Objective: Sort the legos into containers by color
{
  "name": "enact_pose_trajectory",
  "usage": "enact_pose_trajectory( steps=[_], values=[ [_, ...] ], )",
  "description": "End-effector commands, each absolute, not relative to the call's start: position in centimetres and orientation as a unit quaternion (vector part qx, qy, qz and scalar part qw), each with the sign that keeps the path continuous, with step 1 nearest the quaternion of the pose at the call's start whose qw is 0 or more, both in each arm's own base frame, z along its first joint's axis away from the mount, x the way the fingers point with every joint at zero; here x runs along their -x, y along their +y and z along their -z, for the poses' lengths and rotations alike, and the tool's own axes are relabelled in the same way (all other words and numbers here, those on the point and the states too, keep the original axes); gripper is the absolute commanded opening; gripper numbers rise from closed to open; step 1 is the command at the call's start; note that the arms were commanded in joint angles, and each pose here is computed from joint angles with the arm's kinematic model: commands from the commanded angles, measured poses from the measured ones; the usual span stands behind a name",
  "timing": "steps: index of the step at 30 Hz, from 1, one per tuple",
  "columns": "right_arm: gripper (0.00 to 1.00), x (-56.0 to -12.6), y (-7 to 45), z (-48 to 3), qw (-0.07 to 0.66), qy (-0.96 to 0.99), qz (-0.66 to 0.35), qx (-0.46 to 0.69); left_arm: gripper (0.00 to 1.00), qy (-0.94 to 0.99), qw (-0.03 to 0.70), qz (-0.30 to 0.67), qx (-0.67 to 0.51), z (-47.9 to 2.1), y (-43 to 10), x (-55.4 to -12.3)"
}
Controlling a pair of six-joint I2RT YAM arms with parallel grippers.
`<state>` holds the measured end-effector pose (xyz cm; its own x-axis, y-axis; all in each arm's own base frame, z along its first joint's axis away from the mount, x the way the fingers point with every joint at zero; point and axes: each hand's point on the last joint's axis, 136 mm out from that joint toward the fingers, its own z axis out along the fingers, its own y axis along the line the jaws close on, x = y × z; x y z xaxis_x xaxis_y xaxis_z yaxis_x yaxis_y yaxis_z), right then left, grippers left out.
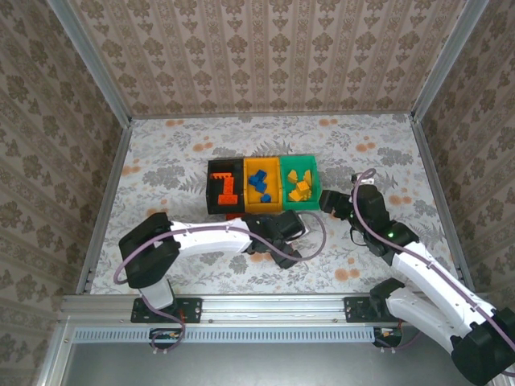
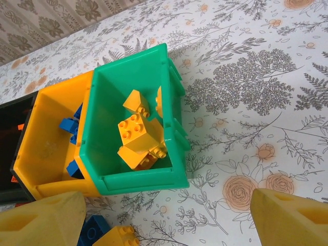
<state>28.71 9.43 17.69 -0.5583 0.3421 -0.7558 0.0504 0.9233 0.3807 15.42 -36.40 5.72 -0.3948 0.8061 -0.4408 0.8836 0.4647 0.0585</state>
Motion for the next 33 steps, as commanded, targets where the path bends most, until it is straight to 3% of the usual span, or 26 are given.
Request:
enact_pose_trajectory(
  steps=[1,7,17,28,33],
  values=[
    [0.85,-28.1,9.0,-17.6,0.452,0.87,-0.157,-0.115,0.84,0.805,0.234,0.081,-0.539,-5.8,-37.0,-15.8],
    [0.85,-28.0,8.8,-17.8,0.454,0.869,-0.16,-0.117,0.68,0.808,0.209,0.077,-0.546,-4.0,-36.5,-15.2],
    [0.85,-28.1,8.8,-18.0,0.454,0.867,-0.166,-0.12,0.66,0.819,0.175,0.06,-0.543,-1.1,-35.4,-14.6],
    [0.85,-28.2,8.8,-18.2,0.455,0.865,-0.17,-0.127,0.37,0.827,0.178,0.075,-0.528,-1.4,-34.9,-14.2],
    [0.85,-28.3,8.8,-18.2,0.454,0.864,-0.173,-0.129,0.29,0.837,0.196,0.108,-0.499,-2.9,-34.8,-14.1]
  ],
)
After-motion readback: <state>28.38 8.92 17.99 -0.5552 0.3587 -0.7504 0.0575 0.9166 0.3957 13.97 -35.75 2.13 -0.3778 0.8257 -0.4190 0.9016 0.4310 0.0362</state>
